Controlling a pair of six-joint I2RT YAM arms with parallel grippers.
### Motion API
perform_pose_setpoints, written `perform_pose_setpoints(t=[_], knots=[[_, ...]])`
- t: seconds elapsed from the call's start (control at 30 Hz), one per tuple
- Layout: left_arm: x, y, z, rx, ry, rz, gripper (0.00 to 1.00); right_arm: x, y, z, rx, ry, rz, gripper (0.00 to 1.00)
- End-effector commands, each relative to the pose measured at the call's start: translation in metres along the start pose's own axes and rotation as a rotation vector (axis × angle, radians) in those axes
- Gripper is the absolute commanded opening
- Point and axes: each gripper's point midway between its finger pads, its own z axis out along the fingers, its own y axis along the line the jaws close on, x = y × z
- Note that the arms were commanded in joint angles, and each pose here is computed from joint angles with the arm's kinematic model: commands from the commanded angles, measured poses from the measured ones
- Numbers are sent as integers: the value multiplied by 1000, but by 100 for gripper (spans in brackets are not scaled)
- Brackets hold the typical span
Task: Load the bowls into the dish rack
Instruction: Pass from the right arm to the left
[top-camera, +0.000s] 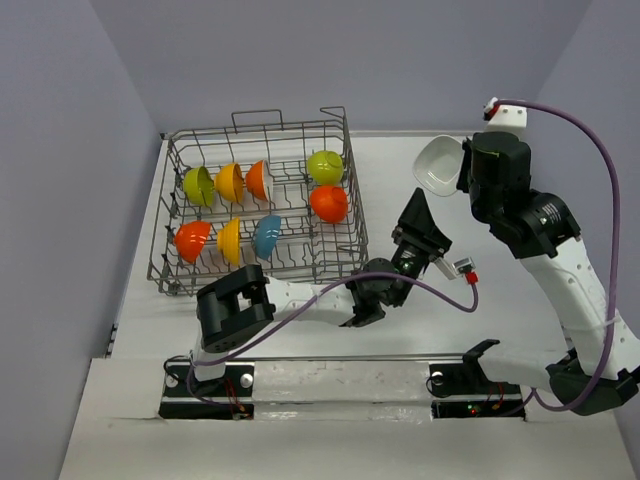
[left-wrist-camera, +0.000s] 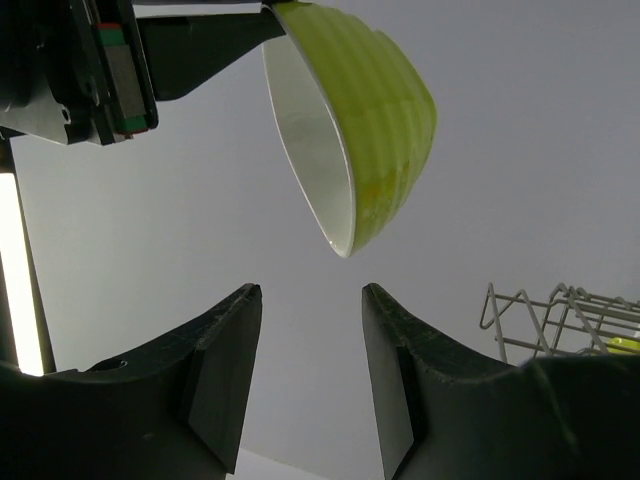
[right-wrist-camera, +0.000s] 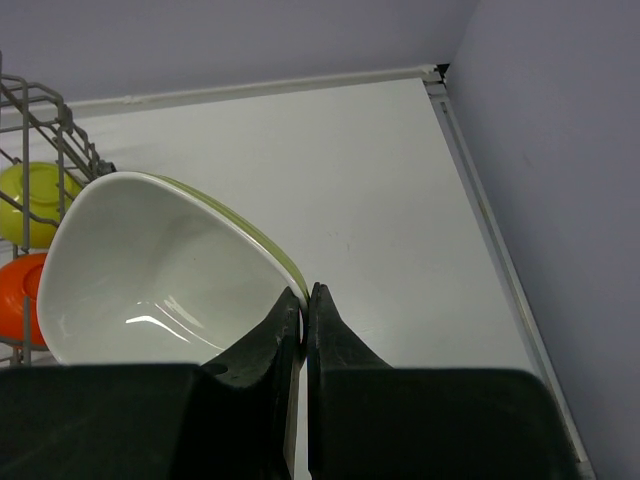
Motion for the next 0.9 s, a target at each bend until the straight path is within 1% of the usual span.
perform_pose_setpoints(t=[0.0,0.4,0.87], knots=[[5,49,2,-165,24,-147,57,-30,-9,-13,8,-115,82,1],[-14,39,18,-129,-7,-196,57,-23,-4,-18,-27,-111,93,1],[-36,29,35,-113,-53,-226,57,-32,-3,-28,-83,-148,122,1]])
